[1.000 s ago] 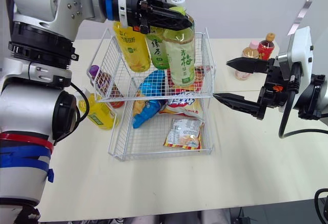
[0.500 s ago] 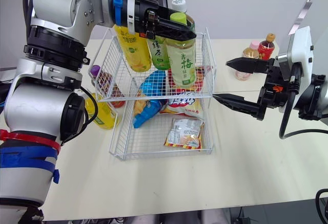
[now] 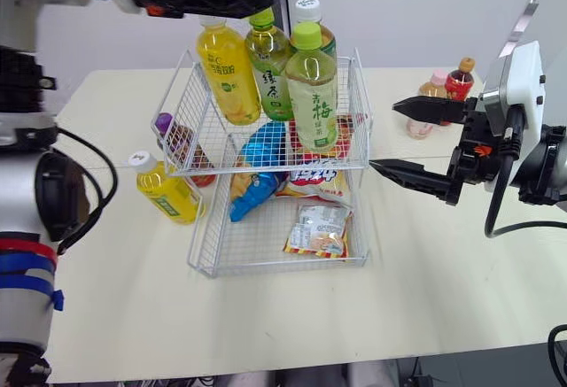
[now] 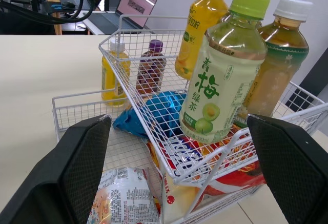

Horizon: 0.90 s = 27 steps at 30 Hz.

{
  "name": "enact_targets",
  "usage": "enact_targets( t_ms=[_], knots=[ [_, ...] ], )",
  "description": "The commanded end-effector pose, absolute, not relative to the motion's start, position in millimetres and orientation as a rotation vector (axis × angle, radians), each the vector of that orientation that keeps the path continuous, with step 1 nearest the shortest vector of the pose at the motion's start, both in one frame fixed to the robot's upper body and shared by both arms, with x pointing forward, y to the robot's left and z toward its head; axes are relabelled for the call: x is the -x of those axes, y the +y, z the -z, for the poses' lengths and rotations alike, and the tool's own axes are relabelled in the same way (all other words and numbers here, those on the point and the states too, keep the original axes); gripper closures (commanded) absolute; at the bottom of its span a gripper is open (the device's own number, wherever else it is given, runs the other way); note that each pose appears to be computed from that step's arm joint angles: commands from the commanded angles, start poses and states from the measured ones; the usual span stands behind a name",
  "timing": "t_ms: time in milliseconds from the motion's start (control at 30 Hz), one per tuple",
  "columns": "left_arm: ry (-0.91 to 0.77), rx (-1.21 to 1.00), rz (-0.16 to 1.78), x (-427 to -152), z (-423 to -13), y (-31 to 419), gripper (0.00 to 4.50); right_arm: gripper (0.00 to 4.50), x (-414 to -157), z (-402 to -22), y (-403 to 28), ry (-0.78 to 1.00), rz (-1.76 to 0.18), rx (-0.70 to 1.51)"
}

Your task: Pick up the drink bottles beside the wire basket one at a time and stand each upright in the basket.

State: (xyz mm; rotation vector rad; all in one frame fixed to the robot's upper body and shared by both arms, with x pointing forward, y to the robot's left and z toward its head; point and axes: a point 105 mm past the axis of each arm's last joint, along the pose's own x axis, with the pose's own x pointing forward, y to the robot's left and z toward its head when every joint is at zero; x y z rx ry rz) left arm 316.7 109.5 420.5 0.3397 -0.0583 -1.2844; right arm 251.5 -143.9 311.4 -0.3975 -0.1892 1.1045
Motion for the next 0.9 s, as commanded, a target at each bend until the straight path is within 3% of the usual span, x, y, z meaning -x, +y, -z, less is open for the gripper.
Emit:
enact_targets(
  t_ms=[33,367,567,900],
  knots=[
    [-0.108,-0.409,1.204,-302.6,-421.8,133.4,0.02,0.00,-246.4,-322.2,-139.8,-0.239,-1.140,0.442],
    [-0.116,-0.286,0.775,-268.7,-406.5,237.4,0.02,0.00,-246.7,-314.2,-122.0,-0.226,-1.275,0.458],
    [-0.094,-0.312,0.494,-249.5,-361.9,303.2,0.02,0.00,-247.4,-309.4,-111.9,-0.250,-1.335,0.454],
    [-0.034,-0.227,0.318,-222.1,-291.9,345.2,0.02,0.00,-248.7,-303.6,-103.5,-0.278,-1.364,0.449]
  ],
)
